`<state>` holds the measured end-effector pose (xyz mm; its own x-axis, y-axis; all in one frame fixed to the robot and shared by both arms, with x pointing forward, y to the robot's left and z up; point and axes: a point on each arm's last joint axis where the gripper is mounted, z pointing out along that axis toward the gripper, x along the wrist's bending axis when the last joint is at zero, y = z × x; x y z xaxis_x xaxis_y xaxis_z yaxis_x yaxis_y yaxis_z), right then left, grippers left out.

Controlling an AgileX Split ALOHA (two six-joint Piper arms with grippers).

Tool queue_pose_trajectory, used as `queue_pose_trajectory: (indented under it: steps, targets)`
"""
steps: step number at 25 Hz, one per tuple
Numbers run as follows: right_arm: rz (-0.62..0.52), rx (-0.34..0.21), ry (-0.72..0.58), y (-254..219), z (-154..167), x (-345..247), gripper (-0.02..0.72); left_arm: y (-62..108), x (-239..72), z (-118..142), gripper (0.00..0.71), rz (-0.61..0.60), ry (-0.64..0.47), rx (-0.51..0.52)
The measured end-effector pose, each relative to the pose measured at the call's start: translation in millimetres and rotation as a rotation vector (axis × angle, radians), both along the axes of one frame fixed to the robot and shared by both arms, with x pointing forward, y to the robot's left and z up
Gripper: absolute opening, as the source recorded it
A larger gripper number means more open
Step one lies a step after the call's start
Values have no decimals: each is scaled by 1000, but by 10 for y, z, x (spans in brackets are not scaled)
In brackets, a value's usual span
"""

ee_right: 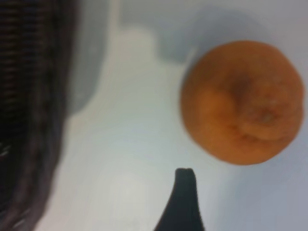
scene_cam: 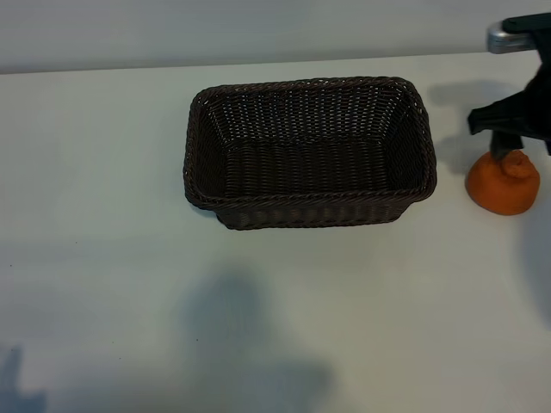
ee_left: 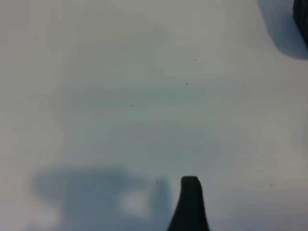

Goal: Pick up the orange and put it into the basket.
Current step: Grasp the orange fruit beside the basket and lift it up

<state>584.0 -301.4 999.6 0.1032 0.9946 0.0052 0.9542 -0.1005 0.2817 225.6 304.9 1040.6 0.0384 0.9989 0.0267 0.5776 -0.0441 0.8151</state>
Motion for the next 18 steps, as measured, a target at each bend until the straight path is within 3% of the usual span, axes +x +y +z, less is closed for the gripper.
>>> queue_pose_trajectory:
  steps: [10, 18]
  targets:
    - [-26, 62, 45, -126, -372, 202, 595, 0, 0, 0, 594, -3, 0, 0]
    - [-20, 63, 68, -138, -589, 465, 595, 0, 0, 0, 594, -3, 0, 0]
